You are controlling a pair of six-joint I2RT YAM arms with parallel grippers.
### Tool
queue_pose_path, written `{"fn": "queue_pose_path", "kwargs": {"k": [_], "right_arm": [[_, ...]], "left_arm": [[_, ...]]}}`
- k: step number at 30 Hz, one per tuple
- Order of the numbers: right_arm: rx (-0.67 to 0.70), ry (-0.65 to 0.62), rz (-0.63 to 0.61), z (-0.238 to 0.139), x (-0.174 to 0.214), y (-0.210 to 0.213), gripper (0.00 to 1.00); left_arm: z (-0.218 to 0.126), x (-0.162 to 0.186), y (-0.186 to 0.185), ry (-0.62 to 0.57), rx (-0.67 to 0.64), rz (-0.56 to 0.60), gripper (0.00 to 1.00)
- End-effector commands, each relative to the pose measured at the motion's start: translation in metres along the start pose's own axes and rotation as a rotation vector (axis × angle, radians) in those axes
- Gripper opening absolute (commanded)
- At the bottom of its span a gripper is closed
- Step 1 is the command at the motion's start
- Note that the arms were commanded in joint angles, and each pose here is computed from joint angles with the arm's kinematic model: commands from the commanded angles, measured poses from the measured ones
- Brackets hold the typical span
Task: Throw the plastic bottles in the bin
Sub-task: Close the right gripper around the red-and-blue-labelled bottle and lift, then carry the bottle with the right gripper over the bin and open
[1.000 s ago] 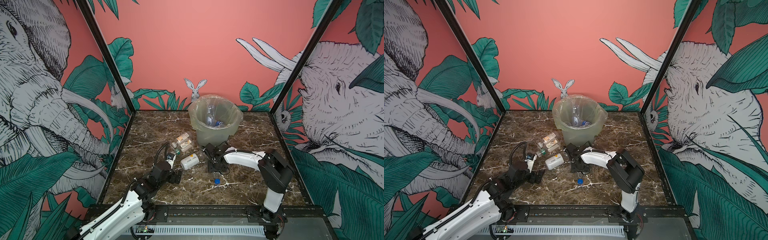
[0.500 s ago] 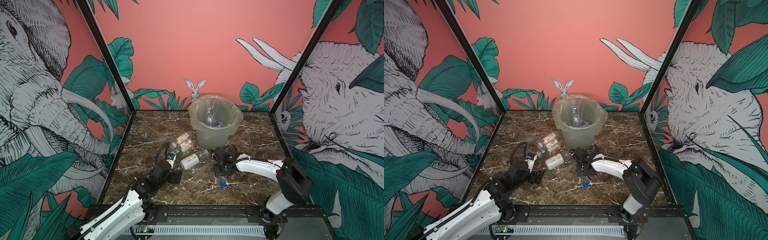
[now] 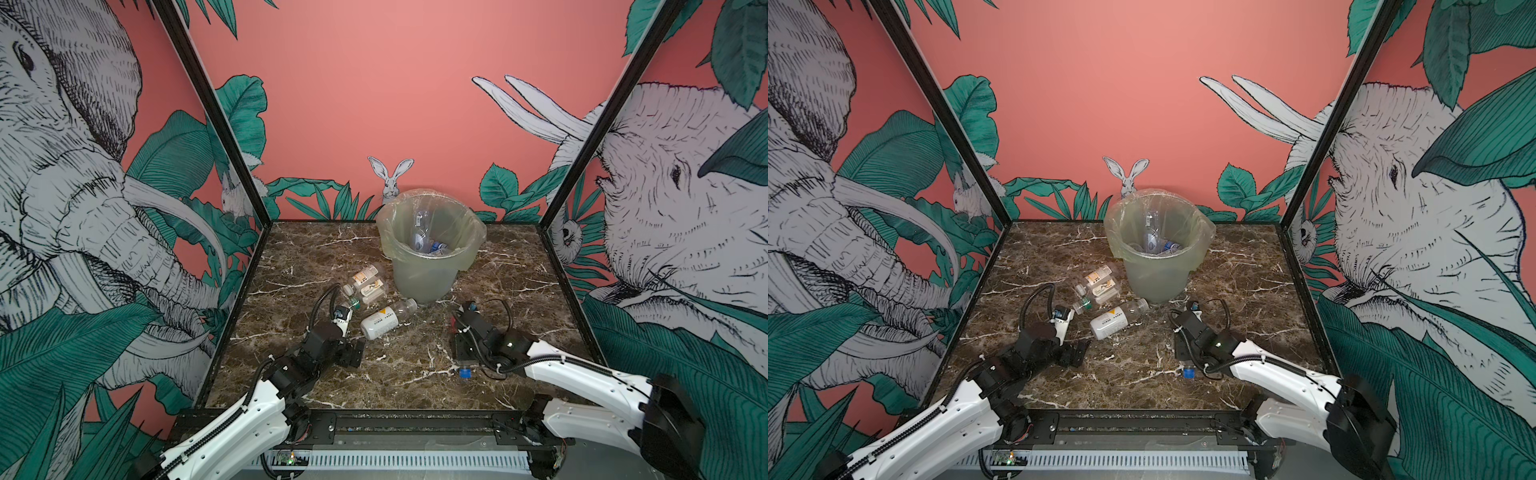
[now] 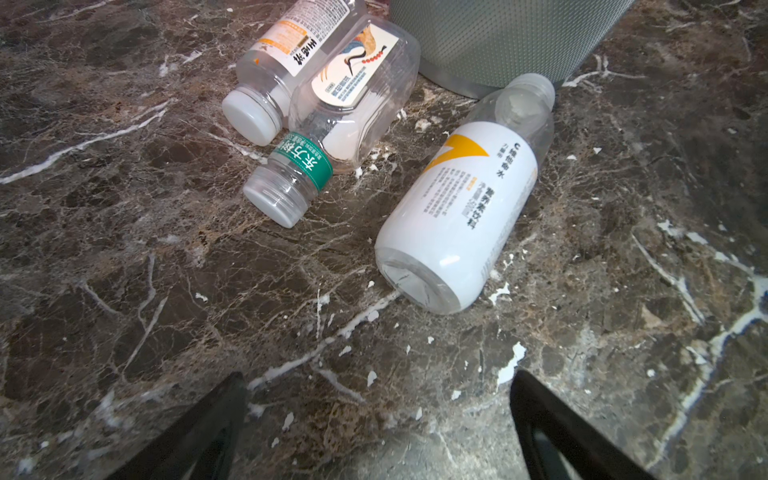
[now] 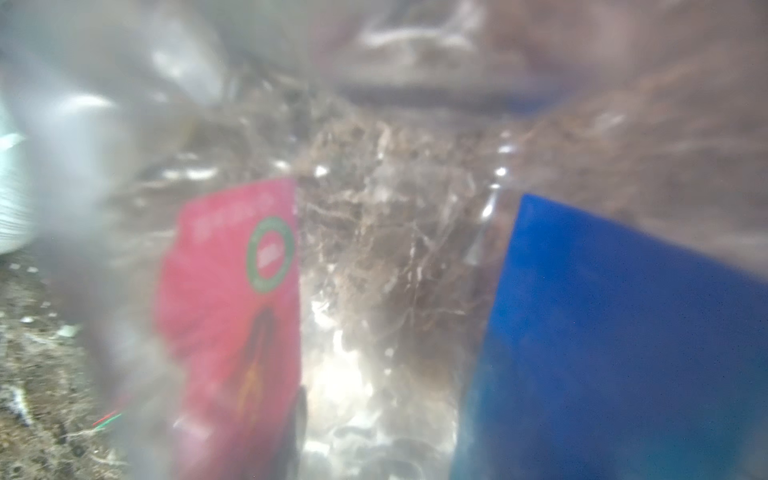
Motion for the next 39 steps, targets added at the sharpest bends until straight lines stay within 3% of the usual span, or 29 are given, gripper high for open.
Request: {"fn": "queue_pose_path", "kwargs": {"k": [1, 8, 14, 20, 24, 27, 28, 30, 31, 35, 39], "right_arm": [[-0.007, -0.122, -0.006, -0.016, -0.006, -0.008, 0.43], [-0.049, -0.286, -0.056, -0.065, -0.023, -0.019, 0.43], [-0.111, -0.463, -0.117, -0.130, -0.063, -0.005, 0.42], [-0.242, -0.641, -0.170, -0.208, -0.132, 0.046, 0.42], [-0.209, -0.703, -0.218, -0.238, -0.199, 0.099, 0.42], [-0.138, -0.644, -0.195, -0.209, -0.253, 0.125, 0.53], [-0.118, -0.624, -0.171, -0.200, -0.269, 0.128, 0.60], [-0.027, -0.576, -0.123, -0.172, -0.294, 0.129, 0.88], [-0.001, -0.566, -0.105, -0.166, -0.302, 0.129, 0.95], [-0.002, -0.616, -0.077, -0.169, -0.313, 0.133, 0.99], [-0.050, -0.680, -0.072, -0.199, -0.313, 0.129, 0.99]], "left_arm": [[-0.001, -0.002, 0.000, -0.015, -0.003, -0.003, 1.00], [-0.001, -0.002, 0.000, -0.018, -0.003, -0.004, 1.00], [-0.002, -0.002, 0.001, -0.020, -0.009, -0.007, 1.00], [-0.002, -0.002, 0.001, -0.019, -0.013, -0.008, 0.99], [-0.002, -0.002, 0.001, -0.020, -0.010, -0.008, 1.00], [-0.002, -0.002, 0.001, -0.021, -0.010, -0.008, 1.00], [-0.002, -0.002, 0.001, -0.021, -0.012, -0.008, 1.00], [-0.003, -0.002, 0.002, -0.025, -0.013, -0.011, 1.00], [-0.003, -0.001, 0.002, -0.027, -0.012, -0.011, 1.00], [-0.005, -0.001, 0.002, -0.038, -0.012, -0.014, 1.00], [-0.005, -0.001, 0.002, -0.038, -0.016, -0.014, 0.99]]}}
Point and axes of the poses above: each gripper's point midway between its finger pads, its own z axis out along the fingers, its own y axis along the line the jaws close on, x = y × z, the point moved 9 cm from there along -z, back along the fingers, and after that the axes turned 10 degrees about z, right-handed, at the moved point
